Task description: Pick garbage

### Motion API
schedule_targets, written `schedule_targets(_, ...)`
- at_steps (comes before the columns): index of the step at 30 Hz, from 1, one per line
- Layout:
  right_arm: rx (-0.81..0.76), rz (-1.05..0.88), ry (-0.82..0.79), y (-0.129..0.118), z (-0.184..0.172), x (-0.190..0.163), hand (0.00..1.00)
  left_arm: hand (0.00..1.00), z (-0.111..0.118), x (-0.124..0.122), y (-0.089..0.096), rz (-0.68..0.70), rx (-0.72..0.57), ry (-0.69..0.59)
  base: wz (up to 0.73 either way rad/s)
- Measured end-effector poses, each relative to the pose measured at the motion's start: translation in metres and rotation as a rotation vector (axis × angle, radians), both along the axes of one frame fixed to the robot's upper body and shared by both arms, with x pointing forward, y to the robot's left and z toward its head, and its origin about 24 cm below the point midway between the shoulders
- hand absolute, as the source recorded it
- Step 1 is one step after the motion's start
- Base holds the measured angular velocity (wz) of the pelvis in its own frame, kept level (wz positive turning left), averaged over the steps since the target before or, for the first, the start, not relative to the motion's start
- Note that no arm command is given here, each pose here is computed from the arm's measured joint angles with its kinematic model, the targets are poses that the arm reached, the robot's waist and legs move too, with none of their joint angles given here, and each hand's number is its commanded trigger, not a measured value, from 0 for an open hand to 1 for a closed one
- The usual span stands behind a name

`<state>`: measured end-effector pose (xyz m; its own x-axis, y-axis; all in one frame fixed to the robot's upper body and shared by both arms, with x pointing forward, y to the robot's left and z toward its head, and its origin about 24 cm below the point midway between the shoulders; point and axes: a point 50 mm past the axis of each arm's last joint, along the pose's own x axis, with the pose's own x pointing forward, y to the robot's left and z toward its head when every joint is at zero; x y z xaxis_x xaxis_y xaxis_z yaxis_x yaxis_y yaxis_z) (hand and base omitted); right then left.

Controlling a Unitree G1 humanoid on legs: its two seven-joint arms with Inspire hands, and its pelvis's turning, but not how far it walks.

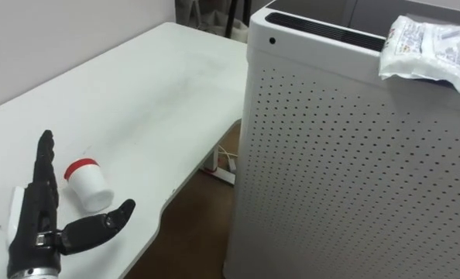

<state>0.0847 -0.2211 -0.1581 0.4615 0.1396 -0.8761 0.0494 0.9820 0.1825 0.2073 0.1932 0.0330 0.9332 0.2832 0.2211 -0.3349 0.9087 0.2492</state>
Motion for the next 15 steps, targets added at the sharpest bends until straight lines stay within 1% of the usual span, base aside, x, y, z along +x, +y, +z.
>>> schedule_targets(9, -0.009, -0.001, 0.001, 0.0, 0.0, 0.0, 1.0, 0.0, -0.002, -0.001, 0.003, 0.019, 0.009, 0.004, 0.0)
schedule_targets(15, -0.008, -0.001, 0.002, 0.0, 0.0, -0.001, 1.0, 0.0, -0.019, -0.003, 0.009, 0.039, 0.012, 0.082, -0.01)
